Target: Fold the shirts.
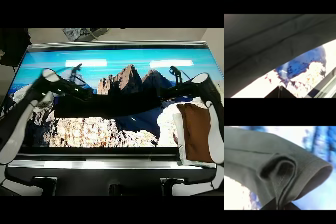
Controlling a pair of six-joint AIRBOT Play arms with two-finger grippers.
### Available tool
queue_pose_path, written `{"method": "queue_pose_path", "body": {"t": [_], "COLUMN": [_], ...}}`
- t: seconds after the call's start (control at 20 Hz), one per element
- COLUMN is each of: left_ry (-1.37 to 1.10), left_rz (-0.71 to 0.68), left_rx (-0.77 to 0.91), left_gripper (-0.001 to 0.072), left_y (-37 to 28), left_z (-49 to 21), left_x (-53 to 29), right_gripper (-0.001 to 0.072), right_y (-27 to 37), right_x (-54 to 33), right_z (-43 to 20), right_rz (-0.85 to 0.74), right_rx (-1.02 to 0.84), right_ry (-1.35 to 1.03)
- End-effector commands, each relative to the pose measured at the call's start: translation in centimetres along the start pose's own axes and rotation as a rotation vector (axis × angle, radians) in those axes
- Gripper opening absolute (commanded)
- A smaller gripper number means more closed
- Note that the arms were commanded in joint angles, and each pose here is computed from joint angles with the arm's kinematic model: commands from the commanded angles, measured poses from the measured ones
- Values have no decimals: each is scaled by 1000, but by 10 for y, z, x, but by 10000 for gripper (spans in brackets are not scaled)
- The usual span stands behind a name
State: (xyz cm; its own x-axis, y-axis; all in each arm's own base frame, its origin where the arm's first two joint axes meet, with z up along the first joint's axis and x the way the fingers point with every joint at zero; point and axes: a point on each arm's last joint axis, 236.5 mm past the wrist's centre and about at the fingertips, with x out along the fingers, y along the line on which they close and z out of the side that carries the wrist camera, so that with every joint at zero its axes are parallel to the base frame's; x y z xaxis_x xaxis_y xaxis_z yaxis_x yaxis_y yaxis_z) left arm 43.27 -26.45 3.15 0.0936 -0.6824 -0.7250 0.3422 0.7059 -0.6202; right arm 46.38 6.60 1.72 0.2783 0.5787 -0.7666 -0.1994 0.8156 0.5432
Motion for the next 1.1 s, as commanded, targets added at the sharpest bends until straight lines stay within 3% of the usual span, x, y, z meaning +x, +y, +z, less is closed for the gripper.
{"method": "queue_pose_path", "body": {"t": [0.0,0.3,0.5,0.7,0.8,0.9,1.05], "left_ry": [23,3,43,-48,-70,-136,-320], "left_rz": [-30,-260,-331,-381,-328,-179,39], "left_rx": [-42,-239,-303,-240,-118,20,56], "left_gripper": [31,30,30,27,26,26,27], "left_y": [-22,-82,-129,-137,-119,-79,-11], "left_z": [-12,-17,-48,-23,-6,22,64], "left_x": [80,152,205,196,152,85,-55], "right_gripper": [42,44,44,44,44,44,44], "right_y": [48,114,139,145,153,169,209], "right_x": [-62,-145,-174,-172,-146,-99,-20], "right_z": [-17,-44,-54,-39,-30,-20,-6], "right_rz": [-59,-130,-145,-136,-103,-53,88], "right_rx": [-175,-311,-324,-333,-358,-393,-398], "right_ry": [9,-79,-151,-206,-181,-142,-124]}}
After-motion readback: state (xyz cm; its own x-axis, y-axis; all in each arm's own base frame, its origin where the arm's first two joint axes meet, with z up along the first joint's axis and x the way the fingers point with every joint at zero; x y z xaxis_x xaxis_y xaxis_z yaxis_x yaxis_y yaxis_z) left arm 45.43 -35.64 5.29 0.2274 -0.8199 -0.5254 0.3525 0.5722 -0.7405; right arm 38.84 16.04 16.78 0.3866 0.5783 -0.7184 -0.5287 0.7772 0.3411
